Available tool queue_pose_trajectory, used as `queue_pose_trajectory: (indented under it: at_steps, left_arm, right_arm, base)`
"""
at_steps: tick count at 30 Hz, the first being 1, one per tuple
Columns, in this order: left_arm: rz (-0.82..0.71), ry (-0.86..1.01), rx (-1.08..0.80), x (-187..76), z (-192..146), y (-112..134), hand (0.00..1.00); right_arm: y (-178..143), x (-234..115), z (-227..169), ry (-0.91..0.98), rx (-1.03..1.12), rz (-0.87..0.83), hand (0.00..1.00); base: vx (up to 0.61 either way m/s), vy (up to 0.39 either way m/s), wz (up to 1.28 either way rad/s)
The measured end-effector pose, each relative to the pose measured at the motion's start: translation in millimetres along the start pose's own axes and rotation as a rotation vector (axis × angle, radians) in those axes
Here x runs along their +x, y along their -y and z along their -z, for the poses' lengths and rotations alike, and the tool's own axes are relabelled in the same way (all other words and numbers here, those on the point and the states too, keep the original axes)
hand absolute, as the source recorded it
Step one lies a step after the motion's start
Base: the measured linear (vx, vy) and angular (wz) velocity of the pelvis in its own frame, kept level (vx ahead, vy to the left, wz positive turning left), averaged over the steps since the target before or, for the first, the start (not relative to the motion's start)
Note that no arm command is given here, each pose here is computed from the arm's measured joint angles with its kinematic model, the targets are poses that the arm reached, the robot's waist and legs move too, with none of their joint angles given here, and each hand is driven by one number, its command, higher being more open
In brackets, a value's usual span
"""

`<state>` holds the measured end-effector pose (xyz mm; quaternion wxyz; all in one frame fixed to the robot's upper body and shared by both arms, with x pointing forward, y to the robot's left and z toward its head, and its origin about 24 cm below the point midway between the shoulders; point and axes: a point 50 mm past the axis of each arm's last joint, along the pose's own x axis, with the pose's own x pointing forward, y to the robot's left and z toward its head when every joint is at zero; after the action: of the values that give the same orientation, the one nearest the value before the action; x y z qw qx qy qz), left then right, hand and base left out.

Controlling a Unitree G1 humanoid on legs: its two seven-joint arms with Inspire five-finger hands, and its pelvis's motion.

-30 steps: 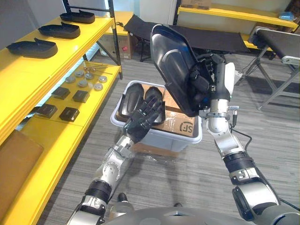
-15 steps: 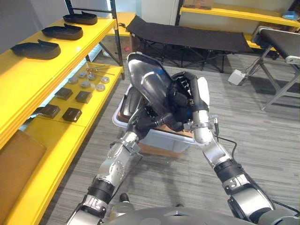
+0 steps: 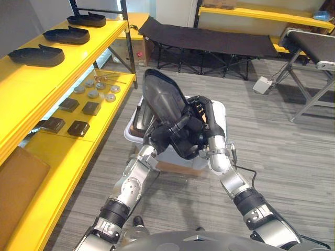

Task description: Walk over and take three plastic housings, then place them on the shelf

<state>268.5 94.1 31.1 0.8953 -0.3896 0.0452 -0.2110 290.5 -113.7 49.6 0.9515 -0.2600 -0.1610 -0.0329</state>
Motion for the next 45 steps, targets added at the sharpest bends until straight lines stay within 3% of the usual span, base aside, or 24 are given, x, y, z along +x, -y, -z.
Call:
queue_pose_trajectory:
  at_steps: [5,13,20,30,31,40,45]
  left_arm:
    - [-0.090,-0.036,0.071,1.9,0.0,1.2,0.00]
    - [-0.277,-0.246,0.289,-8.6,17.5,-27.9,0.00]
    - [-0.284,-0.279,0.295,-13.5,17.7,-34.4,0.00]
    - [-0.280,-0.253,0.124,-23.8,27.9,-47.1,0.00]
    - [-0.277,-0.238,0.124,-23.7,27.0,-47.1,0.00]
    - [-0.274,-0.034,0.007,-25.3,16.2,-35.4,0.00]
    - [-0.183,0.237,-0.028,-19.3,-20.8,-8.7,0.00]
  right_arm:
    - [-0.3,-6.8,5.4,-0.024,-0.001,0.025,0.00]
    - [-8.4,-13.9,1.9,-0.014,0.014,0.001,0.00]
    - [-13.7,-16.2,0.2,-0.017,0.014,-0.022,0.00]
    - [-19.9,-18.5,-4.4,0.007,0.009,-0.054,0.00]
    - [-19.6,-17.9,-6.3,0.014,0.014,-0.052,1.00]
    - [-9.5,-10.4,-48.7,0.180,0.218,0.068,1.00]
    - [-17.1,-27.2,-43.6,0.088,0.325,0.046,1.00]
  base:
    - [0.00,0.000,0.00]
    - [0.00,0.000,0.00]
    - [0.00,0.000,0.00]
    - [0.00,0.000,0.00]
    - [0.00,0.000,0.00]
    - [0.00,0.000,0.00]
    - [0.00,0.000,0.00]
